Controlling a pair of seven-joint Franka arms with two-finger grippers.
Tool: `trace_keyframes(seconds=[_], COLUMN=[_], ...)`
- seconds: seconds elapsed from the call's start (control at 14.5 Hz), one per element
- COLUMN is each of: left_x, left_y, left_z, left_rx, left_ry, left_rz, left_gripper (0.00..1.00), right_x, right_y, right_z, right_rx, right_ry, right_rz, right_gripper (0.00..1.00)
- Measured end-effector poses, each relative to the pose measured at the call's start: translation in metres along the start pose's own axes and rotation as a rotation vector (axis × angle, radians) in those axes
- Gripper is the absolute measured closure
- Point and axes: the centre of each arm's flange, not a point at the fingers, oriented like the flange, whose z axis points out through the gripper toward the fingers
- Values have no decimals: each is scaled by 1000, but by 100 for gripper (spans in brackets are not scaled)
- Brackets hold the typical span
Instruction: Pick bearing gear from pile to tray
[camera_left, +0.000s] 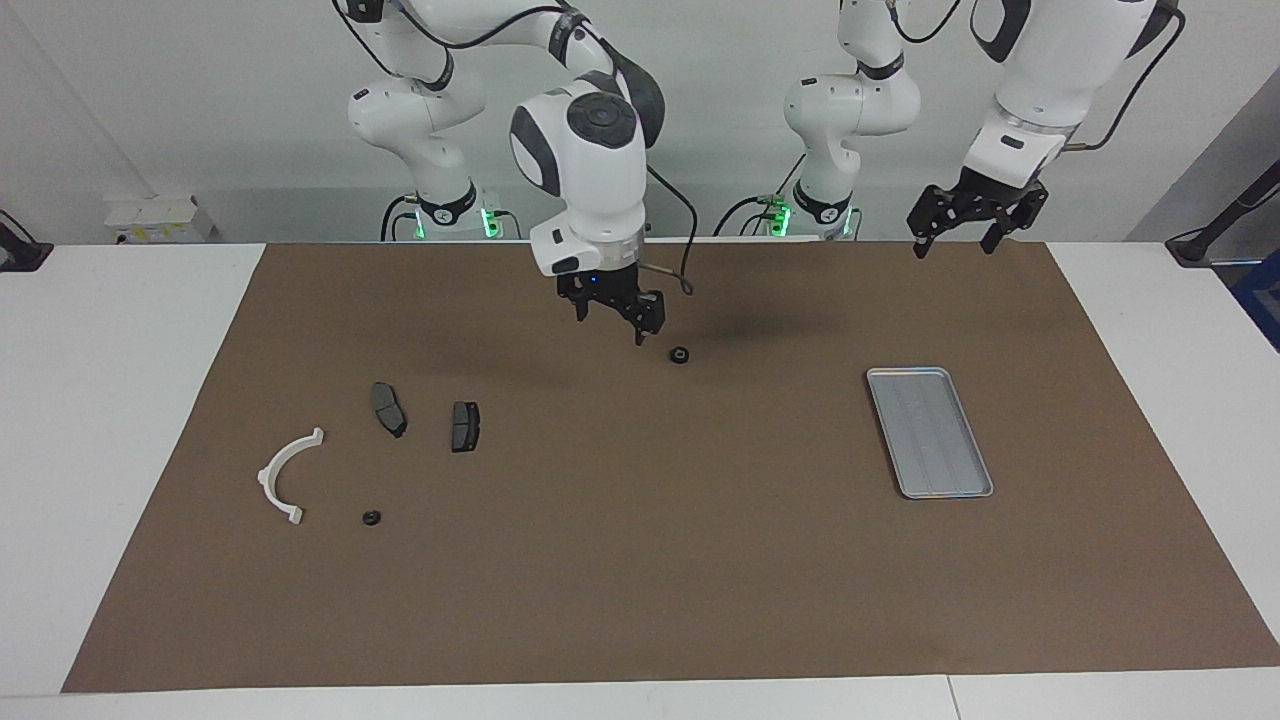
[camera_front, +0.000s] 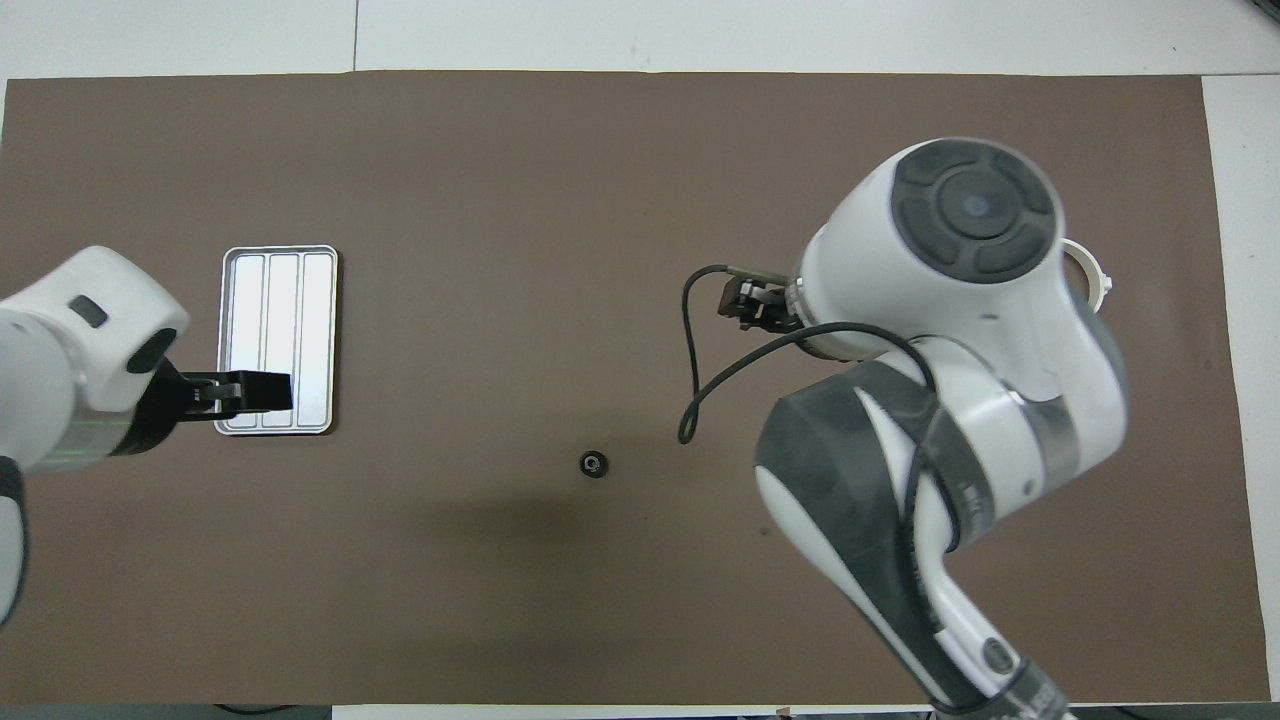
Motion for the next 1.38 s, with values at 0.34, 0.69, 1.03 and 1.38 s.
trace_keyframes(seconds=[0.34, 0.69, 1.03, 1.38], left_x=[-38, -40, -58, -80], left_y=[92, 162, 216, 238], left_z=[62, 152, 228, 246], left_rx=[-11, -42, -42, -12], left_ry=[-3, 5, -25, -61], left_rz=[25, -64, -136, -125], left_gripper=[0, 0, 0, 0], right_x=[75, 123, 166, 181], right_y=[115, 168, 187, 198], right_z=[-2, 46, 139, 179], right_rx=[-6, -56, -75, -76], right_ry=[-5, 20, 34, 42], right_rz=[-190, -238, -215, -203], right_gripper=[0, 0, 0, 0])
